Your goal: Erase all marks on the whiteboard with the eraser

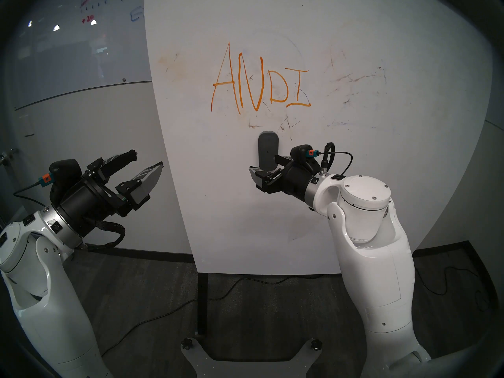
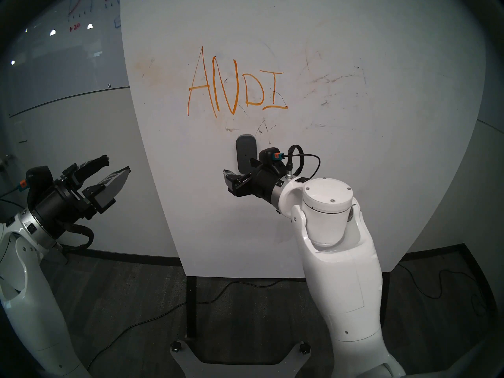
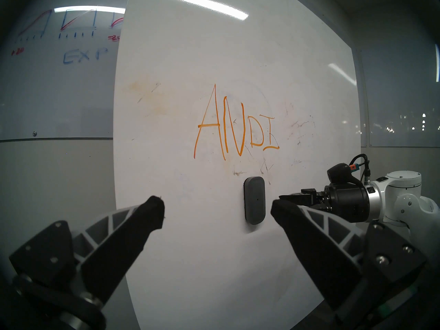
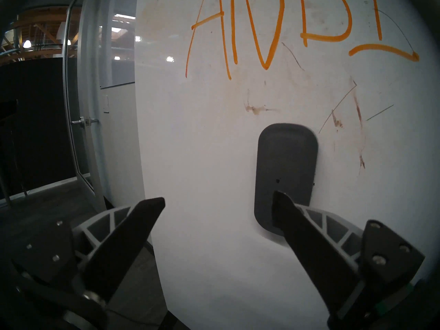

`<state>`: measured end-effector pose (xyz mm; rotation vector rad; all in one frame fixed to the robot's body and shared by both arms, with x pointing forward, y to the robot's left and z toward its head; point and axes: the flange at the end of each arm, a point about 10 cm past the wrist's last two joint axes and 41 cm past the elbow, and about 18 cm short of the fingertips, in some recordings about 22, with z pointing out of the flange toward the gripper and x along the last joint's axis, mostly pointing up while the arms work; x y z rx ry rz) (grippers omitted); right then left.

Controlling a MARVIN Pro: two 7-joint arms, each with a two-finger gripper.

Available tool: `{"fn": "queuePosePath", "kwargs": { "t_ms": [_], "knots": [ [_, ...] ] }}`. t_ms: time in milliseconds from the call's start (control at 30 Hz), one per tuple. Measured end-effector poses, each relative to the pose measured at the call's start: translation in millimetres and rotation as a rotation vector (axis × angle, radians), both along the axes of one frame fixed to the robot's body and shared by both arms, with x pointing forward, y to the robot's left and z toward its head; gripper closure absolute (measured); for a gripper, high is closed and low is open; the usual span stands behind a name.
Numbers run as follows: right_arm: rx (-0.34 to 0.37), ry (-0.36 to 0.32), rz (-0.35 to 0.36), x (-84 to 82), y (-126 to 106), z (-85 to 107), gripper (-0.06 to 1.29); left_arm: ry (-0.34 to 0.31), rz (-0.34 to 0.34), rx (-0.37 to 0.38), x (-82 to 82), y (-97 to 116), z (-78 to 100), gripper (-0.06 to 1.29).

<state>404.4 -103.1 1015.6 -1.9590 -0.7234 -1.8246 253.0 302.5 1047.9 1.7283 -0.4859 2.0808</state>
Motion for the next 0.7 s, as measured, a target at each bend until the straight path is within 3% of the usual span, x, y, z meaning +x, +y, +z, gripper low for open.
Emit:
{"fn": "queuePosePath", "kwargs": {
  "t_ms": [467, 700],
  "knots": [
    [-0.033, -0.044, -0.121, 15.5, 8, 5.6, 0.01, 0.0, 0.0, 0.0, 0.0, 0, 0.0, -0.01],
    [-0.015, -0.026, -0.166, 19.7, 6, 7.7, 0.01, 0.0, 0.0, -0.001, 0.0, 0, 0.1, -0.01]
  ]
}}
